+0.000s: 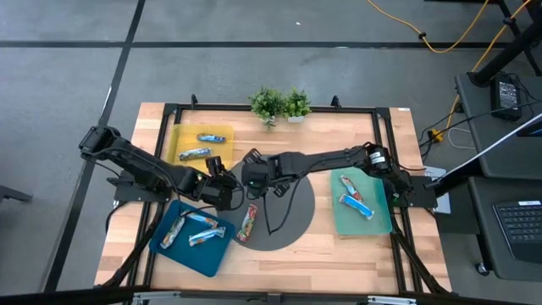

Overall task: Pick and place Granola Bars by type
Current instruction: Put the red granola bar into the green bin

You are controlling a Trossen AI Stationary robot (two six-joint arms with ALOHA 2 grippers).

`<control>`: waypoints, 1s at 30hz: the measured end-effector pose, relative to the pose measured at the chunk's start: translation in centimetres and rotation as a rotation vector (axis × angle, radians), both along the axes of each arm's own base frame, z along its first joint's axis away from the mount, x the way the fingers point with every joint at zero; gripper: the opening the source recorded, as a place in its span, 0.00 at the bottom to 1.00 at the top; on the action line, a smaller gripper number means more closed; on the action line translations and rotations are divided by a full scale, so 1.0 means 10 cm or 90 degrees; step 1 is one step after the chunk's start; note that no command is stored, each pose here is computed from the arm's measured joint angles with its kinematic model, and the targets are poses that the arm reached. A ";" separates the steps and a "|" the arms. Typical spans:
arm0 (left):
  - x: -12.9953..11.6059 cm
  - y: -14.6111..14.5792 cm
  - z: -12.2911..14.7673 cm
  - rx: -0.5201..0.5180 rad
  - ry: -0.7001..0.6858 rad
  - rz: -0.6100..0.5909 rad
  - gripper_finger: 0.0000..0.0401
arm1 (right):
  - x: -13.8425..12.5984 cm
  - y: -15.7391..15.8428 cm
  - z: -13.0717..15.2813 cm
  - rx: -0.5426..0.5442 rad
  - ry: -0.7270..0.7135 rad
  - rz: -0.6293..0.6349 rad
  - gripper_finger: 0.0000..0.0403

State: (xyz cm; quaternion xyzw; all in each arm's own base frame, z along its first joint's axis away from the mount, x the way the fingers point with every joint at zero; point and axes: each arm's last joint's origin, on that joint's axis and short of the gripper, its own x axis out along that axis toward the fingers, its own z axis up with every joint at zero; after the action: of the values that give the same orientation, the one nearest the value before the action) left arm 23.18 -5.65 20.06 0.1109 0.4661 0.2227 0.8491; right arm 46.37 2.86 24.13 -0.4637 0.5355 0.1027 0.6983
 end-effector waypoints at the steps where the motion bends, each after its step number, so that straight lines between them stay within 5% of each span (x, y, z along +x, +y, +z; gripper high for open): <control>1: 0.00 0.00 0.01 -0.004 -0.001 -0.003 0.61 | -0.02 -0.01 0.05 0.019 0.006 -0.014 0.00; 8: -0.08 0.01 0.14 -0.013 -0.035 -0.009 0.61 | -0.12 -0.13 0.47 0.163 0.008 -0.107 0.00; 15: -0.19 0.02 0.30 0.009 -0.076 -0.005 0.61 | -0.32 -0.30 0.91 0.223 0.011 -0.181 0.00; 30: -0.26 0.01 0.38 0.027 -0.091 -0.014 0.60 | -1.66 -0.37 2.26 0.335 -0.209 -0.274 0.00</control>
State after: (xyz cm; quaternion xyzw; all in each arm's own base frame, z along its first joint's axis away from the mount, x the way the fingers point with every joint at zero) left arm 20.56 -5.52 23.81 0.1180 0.3985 0.2307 0.8798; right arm 29.79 -0.85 46.75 -0.1555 0.4570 0.0124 0.8757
